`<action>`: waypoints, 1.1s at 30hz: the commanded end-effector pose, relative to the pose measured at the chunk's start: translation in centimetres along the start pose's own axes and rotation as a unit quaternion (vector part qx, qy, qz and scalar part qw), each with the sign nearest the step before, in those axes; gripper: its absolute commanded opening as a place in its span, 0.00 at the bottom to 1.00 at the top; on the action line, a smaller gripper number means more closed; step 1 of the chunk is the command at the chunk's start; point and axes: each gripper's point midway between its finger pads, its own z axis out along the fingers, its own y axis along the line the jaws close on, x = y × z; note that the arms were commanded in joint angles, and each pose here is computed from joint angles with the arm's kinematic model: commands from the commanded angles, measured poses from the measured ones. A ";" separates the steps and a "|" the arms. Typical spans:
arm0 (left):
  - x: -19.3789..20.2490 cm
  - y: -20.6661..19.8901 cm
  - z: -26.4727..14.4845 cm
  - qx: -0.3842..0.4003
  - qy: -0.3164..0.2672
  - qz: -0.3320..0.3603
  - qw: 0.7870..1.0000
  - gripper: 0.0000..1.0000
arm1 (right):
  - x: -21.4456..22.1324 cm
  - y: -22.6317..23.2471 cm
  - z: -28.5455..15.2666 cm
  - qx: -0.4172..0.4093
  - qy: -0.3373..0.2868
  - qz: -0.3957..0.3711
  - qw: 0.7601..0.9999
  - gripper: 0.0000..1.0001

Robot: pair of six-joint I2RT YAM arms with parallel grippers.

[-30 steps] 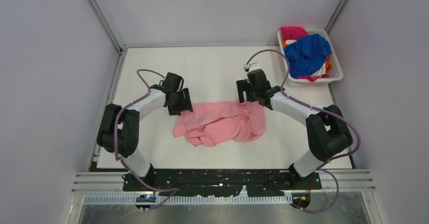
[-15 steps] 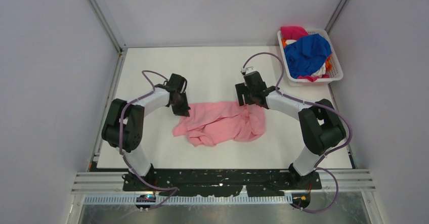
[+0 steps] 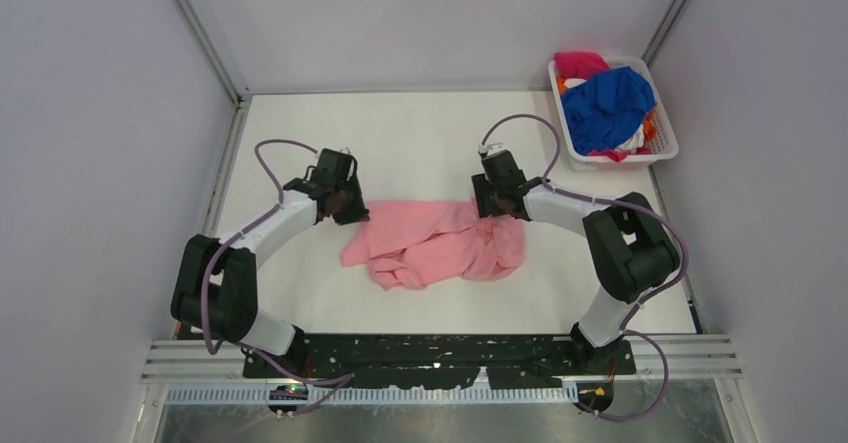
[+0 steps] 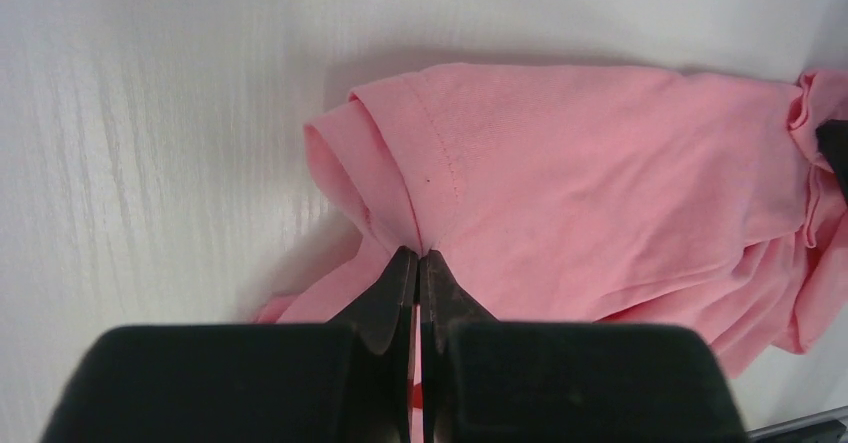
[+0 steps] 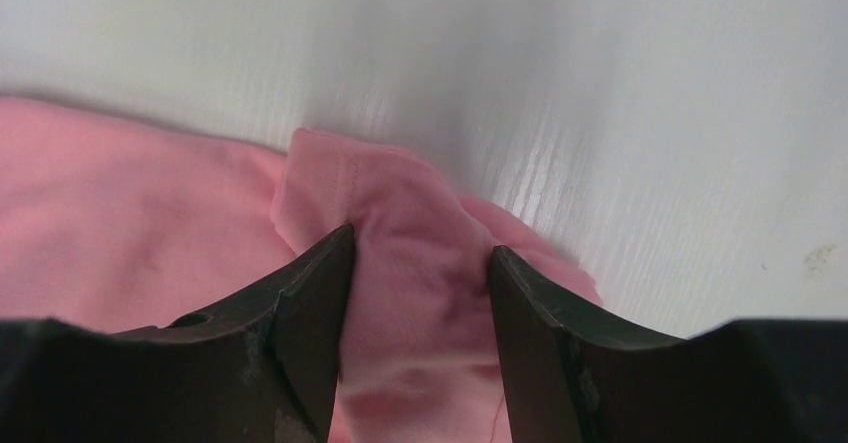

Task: Fold and stack the t-shirts
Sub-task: Flatten out the tshirt

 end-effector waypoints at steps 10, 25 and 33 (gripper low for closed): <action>0.0 -0.2 0.3 0.014 -0.017 -0.008 1.000 0.00 | -1.3 1.0 -3.8 -0.042 -0.051 -0.014 0.998 0.63; -1.3 -0.5 -0.8 0.013 -0.044 -0.006 0.999 0.00 | -1.5 -2.0 -4.6 0.065 -0.072 0.051 0.994 0.15; -6.5 -2.6 -9.0 0.060 -0.186 -0.007 0.981 0.00 | -9.4 -5.5 -15.0 0.091 -0.263 0.110 0.954 0.05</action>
